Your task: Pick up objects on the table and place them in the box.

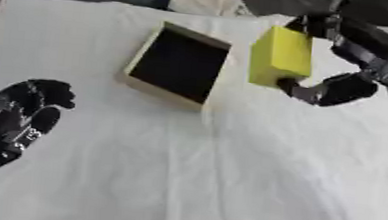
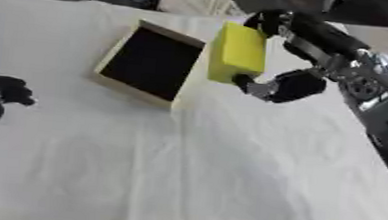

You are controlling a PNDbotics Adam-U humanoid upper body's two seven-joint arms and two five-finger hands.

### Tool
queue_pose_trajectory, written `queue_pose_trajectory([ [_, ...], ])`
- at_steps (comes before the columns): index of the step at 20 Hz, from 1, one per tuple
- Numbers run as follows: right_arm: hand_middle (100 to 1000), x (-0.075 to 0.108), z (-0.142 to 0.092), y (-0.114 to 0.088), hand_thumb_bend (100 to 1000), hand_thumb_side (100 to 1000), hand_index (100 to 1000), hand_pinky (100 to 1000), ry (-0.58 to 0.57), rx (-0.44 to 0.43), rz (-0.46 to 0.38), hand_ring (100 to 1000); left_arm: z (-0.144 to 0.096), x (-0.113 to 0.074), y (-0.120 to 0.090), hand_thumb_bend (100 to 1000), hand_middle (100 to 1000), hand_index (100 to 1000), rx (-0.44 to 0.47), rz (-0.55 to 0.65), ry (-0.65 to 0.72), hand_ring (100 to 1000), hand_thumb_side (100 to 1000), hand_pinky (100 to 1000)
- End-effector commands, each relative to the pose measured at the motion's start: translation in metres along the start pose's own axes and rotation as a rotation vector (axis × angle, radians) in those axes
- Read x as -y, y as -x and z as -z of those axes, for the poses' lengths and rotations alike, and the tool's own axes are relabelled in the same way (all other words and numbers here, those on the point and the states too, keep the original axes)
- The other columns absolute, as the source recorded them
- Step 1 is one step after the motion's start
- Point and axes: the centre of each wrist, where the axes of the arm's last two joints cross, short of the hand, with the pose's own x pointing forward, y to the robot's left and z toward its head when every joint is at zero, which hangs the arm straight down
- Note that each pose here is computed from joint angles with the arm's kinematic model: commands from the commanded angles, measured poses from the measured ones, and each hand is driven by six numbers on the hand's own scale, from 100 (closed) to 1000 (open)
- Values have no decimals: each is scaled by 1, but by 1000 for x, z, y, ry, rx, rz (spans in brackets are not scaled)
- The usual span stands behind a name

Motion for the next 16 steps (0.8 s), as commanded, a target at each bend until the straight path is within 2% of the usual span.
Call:
queue_pose_trajectory([
  [1,796,19,3,4,225,501,599,750,-7,-2,-33,753,5,-3,-7,490,661,788,25,22,27,699,684,865],
  [7,799,19,16,24,236,512,611,759,-31,-42,-49,758,13,2,-12,491,660,788,55,14,75,699,684,865],
  [16,793,-10,27,62,209,579,632,760,-49,-163,13,753,22,5,-18,492,659,786,94,2,98,698,675,864],
])
